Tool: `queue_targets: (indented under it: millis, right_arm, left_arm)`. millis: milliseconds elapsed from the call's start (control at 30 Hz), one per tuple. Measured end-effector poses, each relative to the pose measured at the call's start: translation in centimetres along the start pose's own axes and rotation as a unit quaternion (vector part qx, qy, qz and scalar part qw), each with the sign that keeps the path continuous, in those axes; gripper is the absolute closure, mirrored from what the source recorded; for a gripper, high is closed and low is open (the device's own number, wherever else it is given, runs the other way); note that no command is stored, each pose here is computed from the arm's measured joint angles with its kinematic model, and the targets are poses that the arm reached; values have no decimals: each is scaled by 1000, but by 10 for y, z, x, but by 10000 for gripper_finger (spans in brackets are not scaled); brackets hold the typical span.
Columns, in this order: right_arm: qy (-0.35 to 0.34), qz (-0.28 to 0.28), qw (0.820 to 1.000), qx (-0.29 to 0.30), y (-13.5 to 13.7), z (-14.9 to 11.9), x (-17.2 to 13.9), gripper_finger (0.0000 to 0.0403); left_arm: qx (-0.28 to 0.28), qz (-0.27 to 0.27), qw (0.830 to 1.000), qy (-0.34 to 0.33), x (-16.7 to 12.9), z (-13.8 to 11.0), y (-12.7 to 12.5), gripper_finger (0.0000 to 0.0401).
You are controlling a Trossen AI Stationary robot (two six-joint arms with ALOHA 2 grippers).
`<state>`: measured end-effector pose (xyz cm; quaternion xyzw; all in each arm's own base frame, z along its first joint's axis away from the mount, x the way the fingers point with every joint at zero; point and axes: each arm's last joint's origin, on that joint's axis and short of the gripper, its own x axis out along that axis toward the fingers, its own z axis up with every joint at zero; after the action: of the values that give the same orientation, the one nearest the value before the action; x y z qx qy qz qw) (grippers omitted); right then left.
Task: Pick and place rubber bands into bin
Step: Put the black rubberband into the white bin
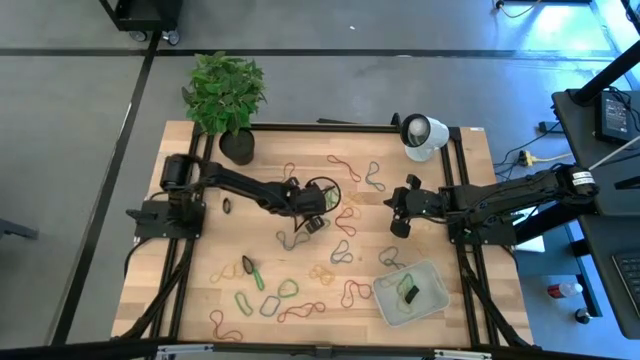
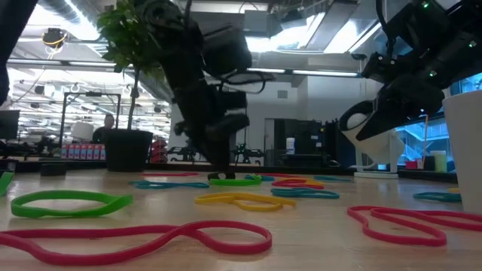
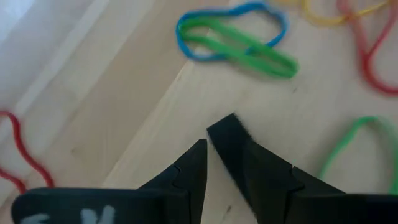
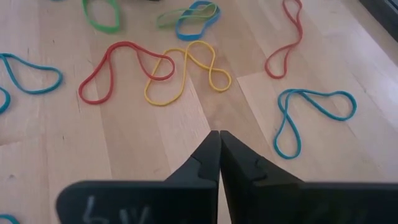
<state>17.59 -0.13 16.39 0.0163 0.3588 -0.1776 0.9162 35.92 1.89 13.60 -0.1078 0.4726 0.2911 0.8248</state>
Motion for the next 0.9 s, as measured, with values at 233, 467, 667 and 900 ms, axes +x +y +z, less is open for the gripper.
queue_targets:
  millis: [233, 467, 667, 900]
  right_arm:
    - [0, 0, 1000, 0, 0, 0, 0, 396]
    - [2, -1, 1000, -1, 0, 0, 0, 389]
    - [3, -1, 1000, -1, 0, -1, 0, 388]
    - [9, -2, 1000, -3, 0, -2, 0, 395]
  left_arm:
    - [-40, -21, 999, 27, 10, -2, 0, 321]
    - [-34, -37, 998, 28, 8, -2, -3, 394]
    - [35, -64, 997, 23, -2, 10, -15, 398]
    - [96, -83, 992, -27, -22, 33, -33, 399]
